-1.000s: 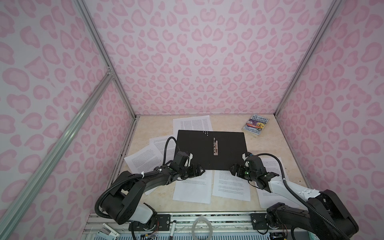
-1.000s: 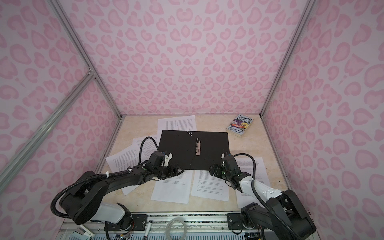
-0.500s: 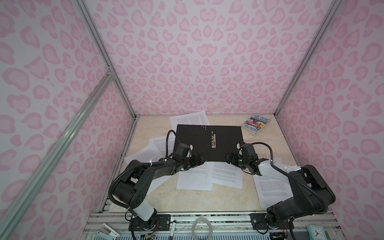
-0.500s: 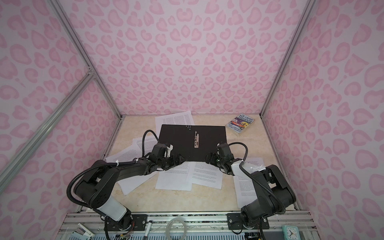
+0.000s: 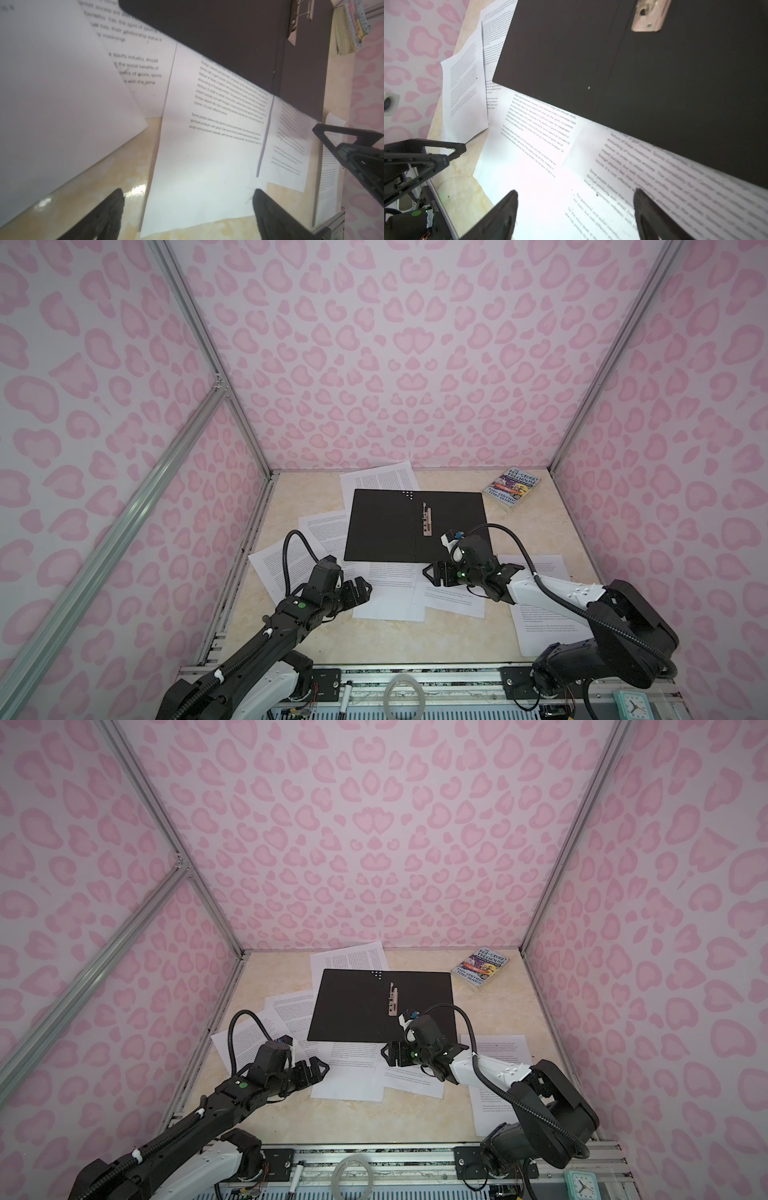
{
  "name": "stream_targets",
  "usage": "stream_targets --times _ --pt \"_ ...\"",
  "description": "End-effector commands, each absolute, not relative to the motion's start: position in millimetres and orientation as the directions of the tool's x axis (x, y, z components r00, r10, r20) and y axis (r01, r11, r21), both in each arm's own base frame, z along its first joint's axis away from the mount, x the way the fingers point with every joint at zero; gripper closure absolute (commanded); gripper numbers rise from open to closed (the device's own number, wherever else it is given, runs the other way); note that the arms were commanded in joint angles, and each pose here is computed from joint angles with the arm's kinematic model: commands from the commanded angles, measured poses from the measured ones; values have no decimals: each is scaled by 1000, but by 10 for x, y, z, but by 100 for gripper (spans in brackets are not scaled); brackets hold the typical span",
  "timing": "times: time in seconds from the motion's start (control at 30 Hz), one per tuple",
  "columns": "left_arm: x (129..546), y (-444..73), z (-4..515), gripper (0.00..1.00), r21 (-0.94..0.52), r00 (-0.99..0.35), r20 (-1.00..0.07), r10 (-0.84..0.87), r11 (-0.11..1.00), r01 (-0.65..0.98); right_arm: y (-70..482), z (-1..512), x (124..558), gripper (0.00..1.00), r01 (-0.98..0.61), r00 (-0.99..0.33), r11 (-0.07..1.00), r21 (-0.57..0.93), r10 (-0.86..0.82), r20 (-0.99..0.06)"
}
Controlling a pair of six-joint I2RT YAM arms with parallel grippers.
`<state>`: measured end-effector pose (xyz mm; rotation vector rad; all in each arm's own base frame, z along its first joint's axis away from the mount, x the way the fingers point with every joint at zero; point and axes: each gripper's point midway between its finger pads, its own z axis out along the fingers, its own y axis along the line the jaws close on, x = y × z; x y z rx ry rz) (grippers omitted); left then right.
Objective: Put the files into the folder
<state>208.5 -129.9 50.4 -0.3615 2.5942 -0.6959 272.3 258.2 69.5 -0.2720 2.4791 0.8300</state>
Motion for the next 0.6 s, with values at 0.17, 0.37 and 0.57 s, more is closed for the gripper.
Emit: stream_targets --times 0.17,0.37,0.57 --pt "1879 -1358 285 2 -553 -915 -215 -341 815 -173 2916 559 2575 14 -426 -854 740 521 -137 -503" --pt "1790 -1537 240 2 -638 -935 -112 -336 746 -191 2967 414 2561 15 -404 -877 740 537 -146 -458" --pt "1837 -1662 351 2 -733 -924 -78 -375 649 -202 3009 302 2539 17 -384 -895 741 551 -151 -420"
